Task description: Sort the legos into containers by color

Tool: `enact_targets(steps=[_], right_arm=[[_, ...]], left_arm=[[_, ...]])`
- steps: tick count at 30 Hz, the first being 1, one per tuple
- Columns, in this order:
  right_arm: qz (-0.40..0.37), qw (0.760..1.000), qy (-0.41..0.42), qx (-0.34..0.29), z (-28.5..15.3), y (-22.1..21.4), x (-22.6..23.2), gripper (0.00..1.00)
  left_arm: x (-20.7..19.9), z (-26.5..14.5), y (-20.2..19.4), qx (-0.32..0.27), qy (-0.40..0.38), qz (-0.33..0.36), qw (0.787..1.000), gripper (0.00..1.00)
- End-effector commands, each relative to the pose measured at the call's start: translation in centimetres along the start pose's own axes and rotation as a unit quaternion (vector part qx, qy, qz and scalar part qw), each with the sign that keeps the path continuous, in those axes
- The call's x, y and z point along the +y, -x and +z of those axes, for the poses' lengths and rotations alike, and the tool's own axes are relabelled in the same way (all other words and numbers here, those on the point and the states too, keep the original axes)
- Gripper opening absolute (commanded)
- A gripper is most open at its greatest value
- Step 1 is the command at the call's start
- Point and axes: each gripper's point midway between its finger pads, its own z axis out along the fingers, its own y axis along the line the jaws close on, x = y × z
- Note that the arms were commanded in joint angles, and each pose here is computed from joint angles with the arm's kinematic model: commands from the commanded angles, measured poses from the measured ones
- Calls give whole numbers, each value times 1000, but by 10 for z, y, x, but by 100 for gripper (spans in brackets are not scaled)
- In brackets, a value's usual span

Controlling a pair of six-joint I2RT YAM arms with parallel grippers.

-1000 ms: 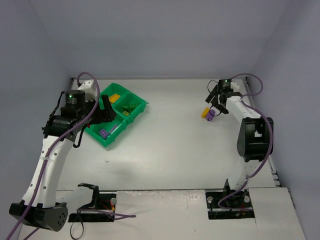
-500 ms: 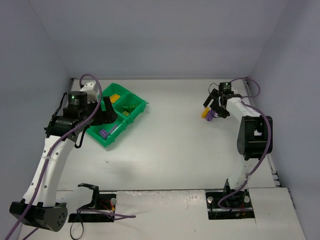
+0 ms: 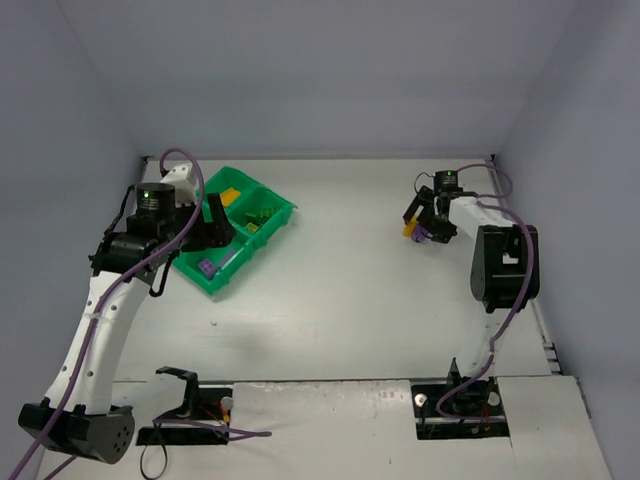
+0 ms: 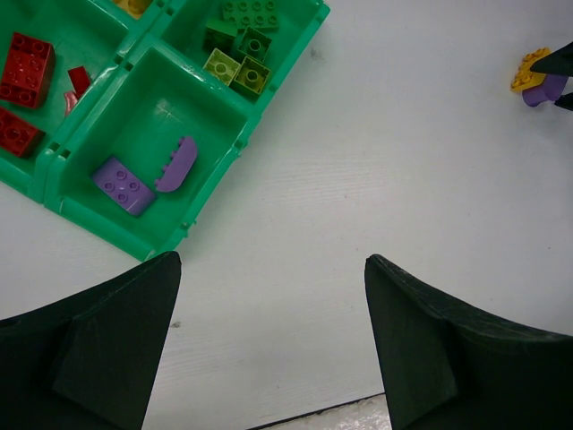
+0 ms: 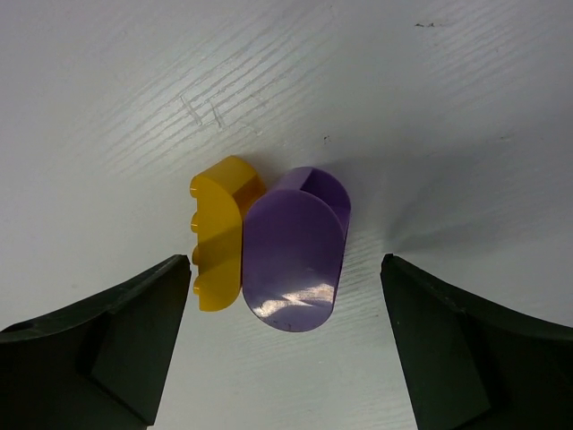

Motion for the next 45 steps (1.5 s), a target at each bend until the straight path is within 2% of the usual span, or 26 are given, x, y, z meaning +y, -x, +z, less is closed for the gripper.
enact_targets(steps=[1, 6, 11, 16, 17, 21, 25, 26, 31, 35, 41, 45], right_arm=[[-4, 1000, 21, -23, -4, 20, 16, 84], [-14, 999, 27, -20, 0, 21, 20, 81], [-28, 999, 35, -26, 1, 25, 25, 72], [-45, 997, 46, -35, -2, 27, 29, 55], [-48, 997, 49, -35, -4, 25, 29, 46], [-70, 994, 76, -46, -19, 21, 40, 27], [-106, 982, 141, -64, -49, 11, 67, 23], [-113, 975, 170, -88, -68, 17, 80, 23], [-157, 940, 281, -112, -124, -1, 115, 23], [-195, 893, 388, -121, -186, -22, 147, 24], [-208, 839, 489, -121, -247, -46, 170, 25], [-203, 823, 518, -114, -271, -58, 175, 25]], left_arm=[[-10, -6, 15, -32, -18, 2, 999, 77], [-10, -7, 12, -30, -19, 3, 999, 77], [-13, -8, 11, -30, -25, 3, 999, 77], [-19, -7, 8, -26, -42, 7, 999, 77], [-24, -8, 9, -27, -56, 10, 998, 77], [-39, -7, 8, -29, -100, 16, 994, 77], [-61, -4, 4, -19, -160, 16, 987, 77], [-68, -4, 8, -28, -179, 15, 983, 77], [-101, -2, 6, -24, -258, 22, 965, 77], [-136, -2, 6, -27, -315, 49, 947, 77], [-173, 11, 9, -41, -347, 69, 934, 77], [-199, 22, 7, -46, -351, 81, 932, 77]])
